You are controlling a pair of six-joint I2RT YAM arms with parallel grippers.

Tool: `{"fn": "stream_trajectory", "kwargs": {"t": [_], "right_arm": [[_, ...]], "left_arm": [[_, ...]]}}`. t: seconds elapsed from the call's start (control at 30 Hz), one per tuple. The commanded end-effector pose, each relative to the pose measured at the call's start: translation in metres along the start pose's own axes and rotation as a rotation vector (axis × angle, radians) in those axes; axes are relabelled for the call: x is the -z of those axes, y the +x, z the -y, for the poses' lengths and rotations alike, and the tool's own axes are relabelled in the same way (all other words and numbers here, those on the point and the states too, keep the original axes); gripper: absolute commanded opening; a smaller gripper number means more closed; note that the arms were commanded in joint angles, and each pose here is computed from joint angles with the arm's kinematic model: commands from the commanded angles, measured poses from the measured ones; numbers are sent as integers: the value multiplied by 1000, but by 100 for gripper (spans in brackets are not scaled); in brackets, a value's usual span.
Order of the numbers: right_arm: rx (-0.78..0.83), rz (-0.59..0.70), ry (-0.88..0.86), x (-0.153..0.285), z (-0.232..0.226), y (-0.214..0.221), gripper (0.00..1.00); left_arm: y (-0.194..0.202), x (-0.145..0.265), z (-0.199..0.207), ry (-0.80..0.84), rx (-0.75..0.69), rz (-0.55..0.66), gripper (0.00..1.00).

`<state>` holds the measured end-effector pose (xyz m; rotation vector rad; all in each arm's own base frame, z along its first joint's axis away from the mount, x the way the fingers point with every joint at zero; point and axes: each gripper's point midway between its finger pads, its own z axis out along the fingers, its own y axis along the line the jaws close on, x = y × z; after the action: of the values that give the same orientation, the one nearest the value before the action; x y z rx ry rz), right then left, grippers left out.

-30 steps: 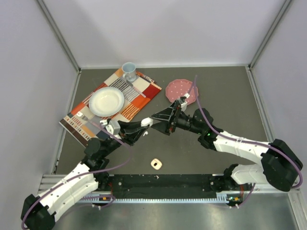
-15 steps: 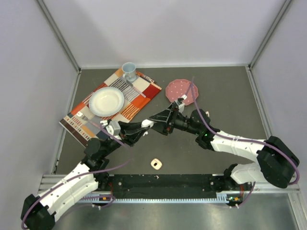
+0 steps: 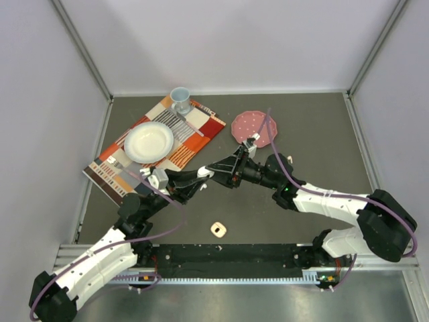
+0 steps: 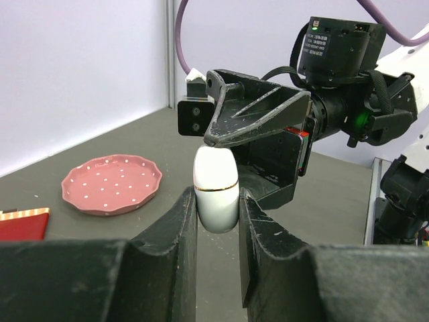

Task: Insert the wireless bluetooth earbuds into the charging case
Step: Pass from the left arm to the right

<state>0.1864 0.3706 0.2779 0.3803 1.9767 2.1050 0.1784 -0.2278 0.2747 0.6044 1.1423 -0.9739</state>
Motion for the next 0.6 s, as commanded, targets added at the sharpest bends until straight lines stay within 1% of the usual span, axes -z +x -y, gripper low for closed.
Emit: {"fn": "stream_trajectory", "kwargs": {"t": [0.0,0.07,0.13,0.2,0.23,0.3,0.37,0.47,0.53,0.57], "right_arm": [[27,-20,-135,-4,-39,6,43],[30,-20,-137,-4,-40,6,38],[46,-20,-138,-4,-42,7,38],[63,-13,-111,-5,-38,6,38],[67,-12,-107,-5,-38,7,35],[77,-5,-99,-4,-37,7,31],[78,-3,-96,-4,-37,7,31],[92,3,-76,-4,-35,6,30],[108,10,-76,-3,-37,5,30],[113,11,-73,-3,-37,6,30]], "left_arm": [[-6,-2,3,19,-13,25,0],[-5,-2,2,12,-13,19,0],[-1,-2,-1,-3,-4,0,0],[1,-3,-2,-9,8,-20,8],[2,-3,-2,-14,17,-26,13],[4,-4,-2,-13,27,-41,16],[7,-5,-2,-12,34,-52,23],[7,-6,-3,-11,35,-55,29],[6,-6,-3,-12,36,-53,30],[6,-7,-3,-11,39,-56,32]]}}
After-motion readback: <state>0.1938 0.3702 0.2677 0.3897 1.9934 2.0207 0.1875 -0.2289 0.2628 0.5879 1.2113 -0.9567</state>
